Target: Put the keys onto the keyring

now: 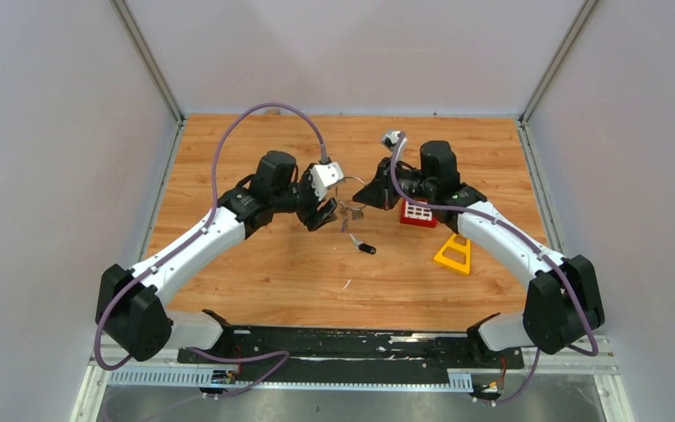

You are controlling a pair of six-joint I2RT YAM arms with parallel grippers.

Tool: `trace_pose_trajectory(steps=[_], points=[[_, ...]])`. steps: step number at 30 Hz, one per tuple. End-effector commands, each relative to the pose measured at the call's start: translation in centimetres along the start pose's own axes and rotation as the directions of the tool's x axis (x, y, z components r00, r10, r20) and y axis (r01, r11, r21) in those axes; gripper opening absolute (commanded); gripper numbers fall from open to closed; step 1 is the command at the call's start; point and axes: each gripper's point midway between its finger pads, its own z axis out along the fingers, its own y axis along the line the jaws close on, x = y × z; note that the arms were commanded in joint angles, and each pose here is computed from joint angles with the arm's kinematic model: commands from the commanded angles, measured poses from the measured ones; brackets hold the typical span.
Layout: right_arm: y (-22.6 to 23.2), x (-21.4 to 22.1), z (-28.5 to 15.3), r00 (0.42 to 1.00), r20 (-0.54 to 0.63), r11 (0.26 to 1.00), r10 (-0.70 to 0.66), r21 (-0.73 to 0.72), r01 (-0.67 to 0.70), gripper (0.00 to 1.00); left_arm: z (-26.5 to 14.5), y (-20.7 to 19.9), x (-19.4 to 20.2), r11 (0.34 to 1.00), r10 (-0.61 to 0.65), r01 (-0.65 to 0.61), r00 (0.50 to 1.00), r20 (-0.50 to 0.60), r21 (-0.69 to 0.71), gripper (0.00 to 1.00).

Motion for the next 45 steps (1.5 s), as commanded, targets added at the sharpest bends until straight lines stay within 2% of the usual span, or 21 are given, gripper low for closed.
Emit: trace_pose_trajectory(steps=[1, 6, 14, 21, 29, 35, 38, 45], points=[[1.7, -3.5, -0.7, 0.995, 0.101, 0.999, -0.010, -0.045, 0.014, 0.00, 0.1, -0.2, -1.8, 0.991, 0.134, -0.137, 0.983, 0.126, 0.014, 0.70], [1.8, -3.5, -0.9, 0.994, 0.104, 0.998, -0.012, -0.058, 0.018, 0.00, 1.0, -0.9, -1.8, 0.980, 0.177, -0.190, 0.970, 0.166, 0.061, 0.62], [1.8, -3.6, -1.6, 0.992, 0.121, 0.996, -0.017, -0.083, 0.028, 0.00, 1.6, -1.7, -1.5, 0.957, 0.251, -0.276, 0.941, 0.226, 0.084, 0.56], [1.9, -3.8, -2.0, 0.991, 0.129, 0.994, -0.025, -0.099, 0.038, 0.00, 1.0, -1.7, -1.8, 0.943, 0.305, -0.328, 0.918, 0.252, 0.051, 0.55], [2.2, -4.3, -2.2, 0.989, 0.150, 0.994, -0.004, -0.110, 0.020, 0.00, -0.8, -6.0, -2.3, 0.898, 0.304, -0.398, 0.868, 0.393, 0.185, 0.50], [2.3, -4.4, -2.2, 0.988, 0.151, 0.993, -0.001, -0.115, 0.018, 0.00, 0.9, -6.3, -2.0, 0.899, 0.261, -0.365, 0.891, 0.372, 0.242, 0.47], [2.3, -4.4, -2.2, 0.989, 0.151, 0.993, -0.001, -0.116, 0.018, 0.00, 1.7, -5.4, -2.7, 0.916, 0.242, -0.337, 0.898, 0.368, 0.218, 0.46], [2.3, -4.3, -2.1, 0.989, 0.149, 0.993, 0.000, -0.120, 0.018, 0.00, 2.6, -4.8, -3.0, 0.928, 0.215, -0.308, 0.903, 0.371, 0.211, 0.50]])
